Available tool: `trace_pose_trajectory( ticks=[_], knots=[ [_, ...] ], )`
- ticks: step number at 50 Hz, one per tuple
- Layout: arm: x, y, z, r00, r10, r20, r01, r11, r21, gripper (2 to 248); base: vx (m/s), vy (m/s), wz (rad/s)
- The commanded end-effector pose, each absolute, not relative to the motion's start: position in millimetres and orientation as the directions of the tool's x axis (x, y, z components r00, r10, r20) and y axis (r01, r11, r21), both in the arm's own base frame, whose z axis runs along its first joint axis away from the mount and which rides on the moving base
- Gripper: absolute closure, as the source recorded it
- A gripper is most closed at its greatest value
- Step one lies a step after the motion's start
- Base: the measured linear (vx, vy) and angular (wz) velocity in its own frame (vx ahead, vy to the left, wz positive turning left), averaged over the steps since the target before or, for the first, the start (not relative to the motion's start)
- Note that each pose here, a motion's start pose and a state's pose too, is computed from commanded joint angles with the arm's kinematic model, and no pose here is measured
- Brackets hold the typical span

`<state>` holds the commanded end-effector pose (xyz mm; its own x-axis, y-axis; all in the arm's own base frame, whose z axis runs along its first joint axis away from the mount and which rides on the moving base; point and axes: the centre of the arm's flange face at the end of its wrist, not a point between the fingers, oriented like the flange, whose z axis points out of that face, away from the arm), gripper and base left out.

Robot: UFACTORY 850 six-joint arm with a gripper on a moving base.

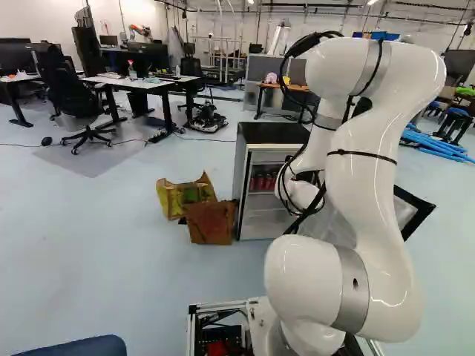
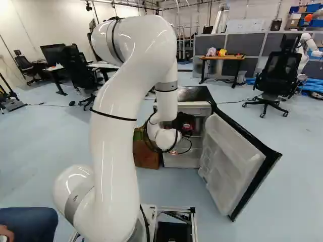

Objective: Grab a drink from the fridge

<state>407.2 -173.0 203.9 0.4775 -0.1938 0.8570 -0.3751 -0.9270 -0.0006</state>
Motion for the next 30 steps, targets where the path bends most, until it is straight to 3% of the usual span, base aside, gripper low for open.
trace_pose_trajectory(
  ticks=[30],
  knots=[
    [397.3, -168.5, 232.0, 0.504, -0.203, 0.840, -0.375, -0.927, 0.001, 153, 0.000, 0.000, 0.000]
  ],
)
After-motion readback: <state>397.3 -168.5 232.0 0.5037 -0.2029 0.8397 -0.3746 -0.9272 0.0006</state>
